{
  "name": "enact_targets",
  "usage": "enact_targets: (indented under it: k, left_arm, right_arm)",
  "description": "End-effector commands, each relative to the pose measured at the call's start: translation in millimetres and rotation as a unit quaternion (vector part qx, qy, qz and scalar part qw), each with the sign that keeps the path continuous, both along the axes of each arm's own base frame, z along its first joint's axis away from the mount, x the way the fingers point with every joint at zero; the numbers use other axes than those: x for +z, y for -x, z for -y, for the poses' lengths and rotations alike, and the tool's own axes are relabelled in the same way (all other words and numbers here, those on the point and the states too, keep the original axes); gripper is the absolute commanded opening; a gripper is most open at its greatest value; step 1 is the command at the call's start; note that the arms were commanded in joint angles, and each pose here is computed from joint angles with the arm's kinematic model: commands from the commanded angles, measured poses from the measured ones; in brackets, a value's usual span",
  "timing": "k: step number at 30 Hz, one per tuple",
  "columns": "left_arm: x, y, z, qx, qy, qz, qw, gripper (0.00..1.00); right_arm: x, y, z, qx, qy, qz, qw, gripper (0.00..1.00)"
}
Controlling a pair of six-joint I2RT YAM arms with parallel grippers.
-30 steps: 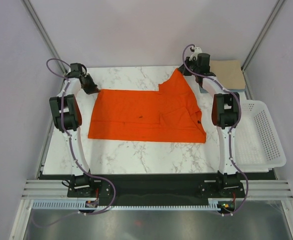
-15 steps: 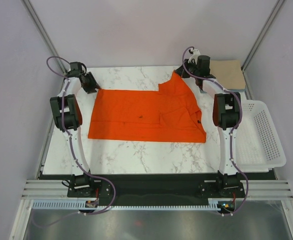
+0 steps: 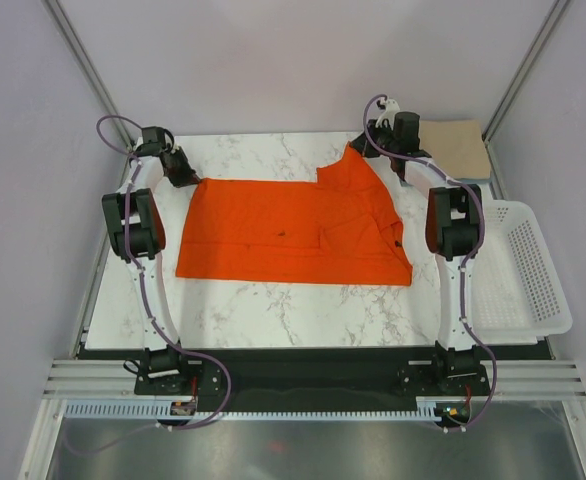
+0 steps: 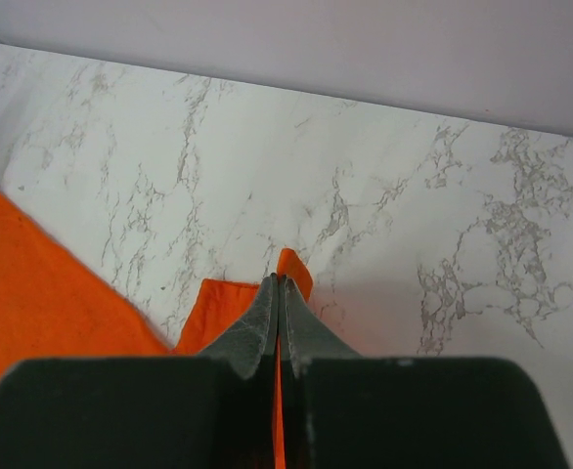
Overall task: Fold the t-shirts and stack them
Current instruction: Fold the tshirt
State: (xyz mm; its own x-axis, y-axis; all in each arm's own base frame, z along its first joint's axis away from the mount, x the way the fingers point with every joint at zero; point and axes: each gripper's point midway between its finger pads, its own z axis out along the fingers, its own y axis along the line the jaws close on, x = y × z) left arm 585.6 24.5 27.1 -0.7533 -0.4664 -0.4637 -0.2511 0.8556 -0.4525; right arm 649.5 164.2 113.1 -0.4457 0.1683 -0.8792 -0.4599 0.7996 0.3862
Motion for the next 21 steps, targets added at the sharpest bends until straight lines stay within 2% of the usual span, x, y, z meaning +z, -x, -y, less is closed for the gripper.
enact_targets:
  k: [1,11,20,21]
  left_arm:
    - [28.1,-6.3,1.3,-0.007,0.003,0.028,1.0,0.02]
    - [64.4,13.0,-3.4,-0.002,-0.023,0.043,0.999,0.02]
    - [68.8,43.9,-3.0,0.005,-0.032,0.026,0.999,0.02]
    - [67.6,48.4,-3.4,0.005,-0.033,0.022,0.999,0.02]
  right_arm:
    - [54.0,1.9,8.2,-0.006,0.018,0.052,0.998,0.0]
    - [83.6,21.6,27.8,-0.023,0.039,0.072,0.996,0.0]
    - [94.8,64.3,36.3,-0.03,0.045,0.071,0.996,0.0]
    - [85.3,71.1,35.6,-0.026,0.045,0.06,0.997,0.0]
